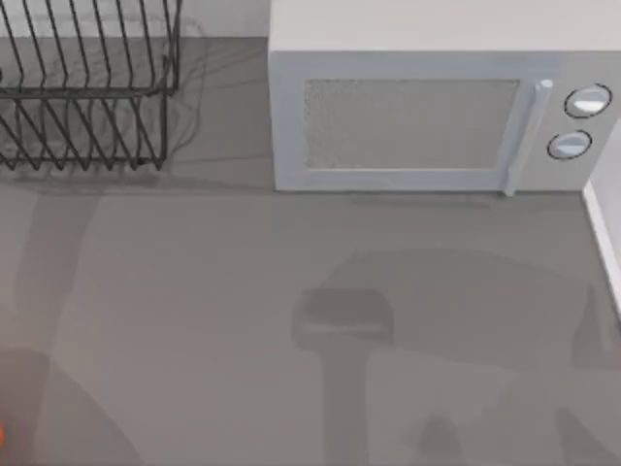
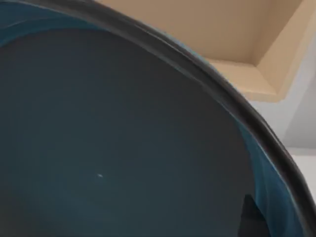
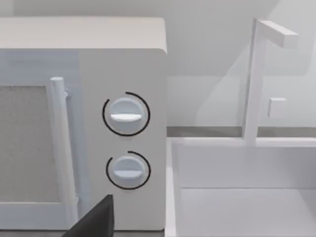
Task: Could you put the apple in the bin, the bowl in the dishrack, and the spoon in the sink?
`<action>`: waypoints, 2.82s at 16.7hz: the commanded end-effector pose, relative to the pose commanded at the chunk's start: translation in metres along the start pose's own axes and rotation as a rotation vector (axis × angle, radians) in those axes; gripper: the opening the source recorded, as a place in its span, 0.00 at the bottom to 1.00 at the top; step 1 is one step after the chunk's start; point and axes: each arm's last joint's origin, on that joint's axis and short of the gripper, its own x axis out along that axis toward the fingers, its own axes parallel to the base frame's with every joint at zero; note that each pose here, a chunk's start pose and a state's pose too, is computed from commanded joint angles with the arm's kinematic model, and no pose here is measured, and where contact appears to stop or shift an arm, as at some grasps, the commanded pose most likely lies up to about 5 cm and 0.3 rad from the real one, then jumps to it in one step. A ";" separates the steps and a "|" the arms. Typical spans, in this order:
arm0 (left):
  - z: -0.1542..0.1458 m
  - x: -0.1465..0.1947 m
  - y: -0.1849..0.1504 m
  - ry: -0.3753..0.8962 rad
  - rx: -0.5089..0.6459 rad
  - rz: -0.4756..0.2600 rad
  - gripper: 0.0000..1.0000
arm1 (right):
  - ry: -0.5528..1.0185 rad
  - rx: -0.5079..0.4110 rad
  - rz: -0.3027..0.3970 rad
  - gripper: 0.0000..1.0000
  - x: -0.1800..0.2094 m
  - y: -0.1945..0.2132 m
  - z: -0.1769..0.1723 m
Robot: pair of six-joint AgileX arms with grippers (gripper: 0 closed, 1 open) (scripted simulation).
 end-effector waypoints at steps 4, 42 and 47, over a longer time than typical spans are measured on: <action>-0.009 -0.029 0.017 -0.163 0.154 0.136 0.00 | 0.000 0.000 0.000 1.00 0.000 0.000 0.000; -0.165 0.194 0.086 -0.185 0.176 0.163 0.53 | 0.000 0.000 0.000 1.00 0.000 0.000 0.000; -0.165 0.194 0.086 -0.185 0.176 0.163 0.90 | 0.000 0.000 0.000 1.00 0.000 0.000 0.000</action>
